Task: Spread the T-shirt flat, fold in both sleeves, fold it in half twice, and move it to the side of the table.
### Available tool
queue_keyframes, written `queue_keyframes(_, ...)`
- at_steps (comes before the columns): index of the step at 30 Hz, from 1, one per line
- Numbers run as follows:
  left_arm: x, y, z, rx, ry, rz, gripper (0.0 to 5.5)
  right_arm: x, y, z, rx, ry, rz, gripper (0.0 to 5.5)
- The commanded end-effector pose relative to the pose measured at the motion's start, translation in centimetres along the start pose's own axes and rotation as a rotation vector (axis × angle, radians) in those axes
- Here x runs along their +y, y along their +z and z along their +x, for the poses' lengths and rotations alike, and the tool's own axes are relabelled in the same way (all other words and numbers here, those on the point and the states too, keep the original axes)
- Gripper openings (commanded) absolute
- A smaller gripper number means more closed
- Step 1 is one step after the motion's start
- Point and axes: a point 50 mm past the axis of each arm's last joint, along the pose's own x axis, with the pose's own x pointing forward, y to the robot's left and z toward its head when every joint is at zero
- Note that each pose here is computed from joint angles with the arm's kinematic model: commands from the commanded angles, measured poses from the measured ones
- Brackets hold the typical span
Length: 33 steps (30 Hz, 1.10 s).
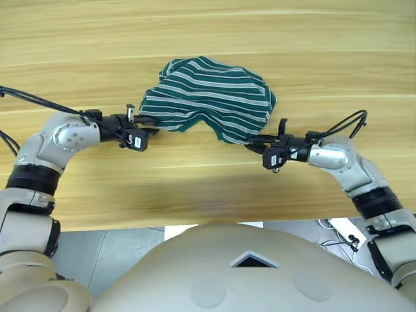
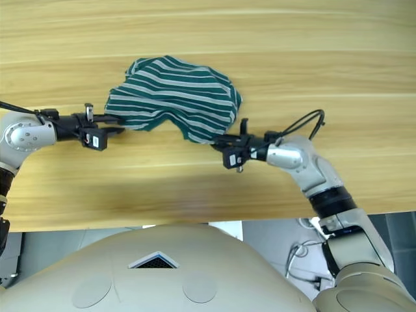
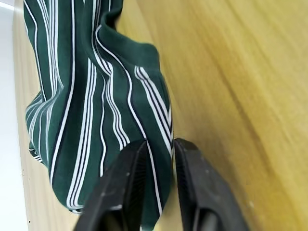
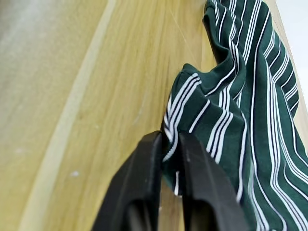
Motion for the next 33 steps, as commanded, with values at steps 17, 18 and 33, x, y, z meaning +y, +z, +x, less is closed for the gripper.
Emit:
queue_keyframes(17, 2.9, 1.5, -1.1, -0.154, 0.188, -0.016, 0.01, -2.1, 0.5, -2.3, -0.045, -0.121, 0.018, 0.00)
queue_keyframes(18, 3.5, 1.8, -2.0, -0.182, 0.233, -0.017, 0.01, -2.7, 0.6, -3.1, -0.057, -0.154, 0.019, 0.00)
queue_keyframes(33, 13.0, 6.4, -14.5, -0.513, 0.876, 0.071, 0.01, -13.5, 3.9, -14.5, -0.225, -0.876, -0.063, 0.00)
